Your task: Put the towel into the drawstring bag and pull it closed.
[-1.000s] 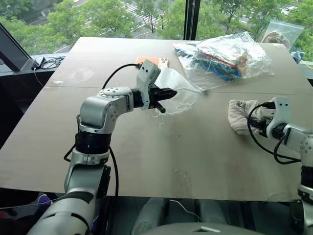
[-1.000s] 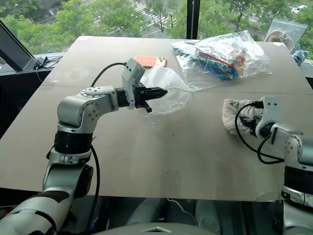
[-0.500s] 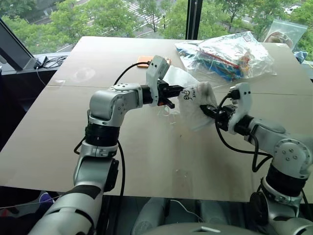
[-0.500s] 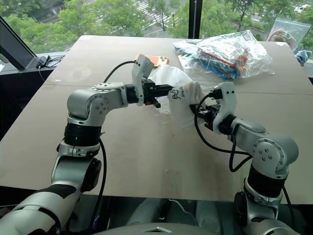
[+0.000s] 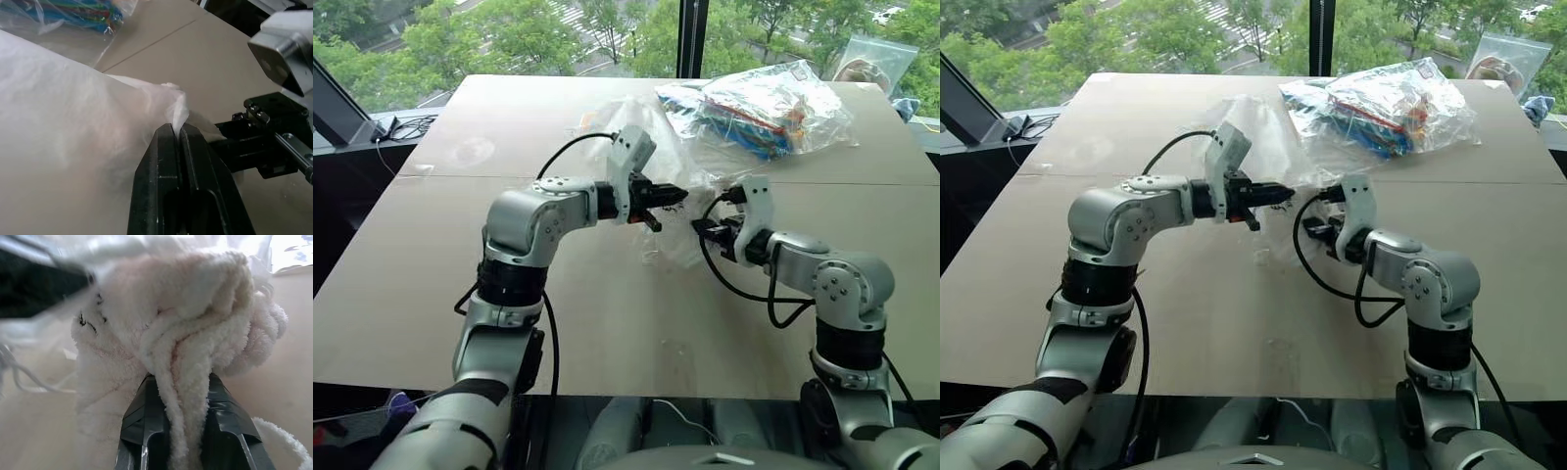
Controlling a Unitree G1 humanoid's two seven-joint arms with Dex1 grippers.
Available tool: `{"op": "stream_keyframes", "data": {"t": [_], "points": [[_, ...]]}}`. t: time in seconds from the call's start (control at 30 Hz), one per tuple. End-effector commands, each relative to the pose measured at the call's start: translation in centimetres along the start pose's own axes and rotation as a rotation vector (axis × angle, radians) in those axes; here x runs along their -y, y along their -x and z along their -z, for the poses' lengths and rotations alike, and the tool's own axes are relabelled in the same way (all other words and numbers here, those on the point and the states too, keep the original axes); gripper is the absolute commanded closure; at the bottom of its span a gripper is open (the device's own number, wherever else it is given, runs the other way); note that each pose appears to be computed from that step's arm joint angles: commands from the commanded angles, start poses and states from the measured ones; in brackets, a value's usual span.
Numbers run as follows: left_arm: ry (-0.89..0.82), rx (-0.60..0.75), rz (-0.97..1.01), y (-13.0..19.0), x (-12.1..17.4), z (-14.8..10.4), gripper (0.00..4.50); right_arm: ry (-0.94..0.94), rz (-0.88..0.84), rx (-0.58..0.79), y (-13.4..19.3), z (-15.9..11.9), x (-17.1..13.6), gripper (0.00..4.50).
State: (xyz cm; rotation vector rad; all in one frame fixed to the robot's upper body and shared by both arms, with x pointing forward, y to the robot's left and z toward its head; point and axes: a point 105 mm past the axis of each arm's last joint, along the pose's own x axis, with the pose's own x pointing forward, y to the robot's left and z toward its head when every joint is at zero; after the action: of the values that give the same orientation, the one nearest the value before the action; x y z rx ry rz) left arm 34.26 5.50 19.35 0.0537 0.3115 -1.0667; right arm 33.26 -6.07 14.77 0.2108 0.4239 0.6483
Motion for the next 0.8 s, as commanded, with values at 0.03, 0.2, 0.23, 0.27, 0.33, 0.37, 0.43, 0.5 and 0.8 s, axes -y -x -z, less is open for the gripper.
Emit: {"op": "stream_keyframes", "data": {"t": [0.03, 0.2, 0.23, 0.27, 0.33, 0.37, 0.43, 0.5, 0.8], "points": [[-0.092, 0.018, 0.028, 0.3, 1.4, -0.6, 4.5, 0.047, -0.07, 0.023, -0.7, -0.7, -1.4, 4.43], [-0.036, 0.076, 0.017, 0.4, 1.0, -1.9, 4.5, 0.154, -0.132, -0.007, -1.0, -0.5, -2.8, 4.43], [-0.033, 0.09, 0.026, 0.4, 1.2, -2.1, 4.5, 0.189, -0.13, -0.021, -1.1, -0.2, -2.7, 4.43], [-0.025, 0.089, 0.034, 0.5, 1.3, -2.0, 4.5, 0.207, -0.125, -0.023, -1.2, -0.1, -2.6, 4.43], [-0.01, 0.08, 0.048, 0.6, 1.6, -1.6, 4.5, 0.204, -0.111, -0.011, -1.5, -0.2, -2.2, 4.43], [0.002, 0.055, 0.065, 0.9, 1.9, -0.9, 4.5, 0.143, -0.092, 0.033, -1.8, -0.9, -1.5, 4.43], [0.023, 0.004, 0.088, 1.7, 2.4, 0.7, 4.5, -0.042, -0.122, 0.134, -1.9, -2.5, -0.9, 4.43], [0.048, -0.037, 0.084, 2.4, 2.7, 2.1, 4.5, -0.208, -0.153, 0.238, -1.7, -3.9, -0.1, 4.43], [0.16, 0.038, -0.006, 3.0, 0.7, 1.5, 4.5, -0.29, -0.351, 0.298, -1.2, -4.2, -2.4, 4.43]]}}
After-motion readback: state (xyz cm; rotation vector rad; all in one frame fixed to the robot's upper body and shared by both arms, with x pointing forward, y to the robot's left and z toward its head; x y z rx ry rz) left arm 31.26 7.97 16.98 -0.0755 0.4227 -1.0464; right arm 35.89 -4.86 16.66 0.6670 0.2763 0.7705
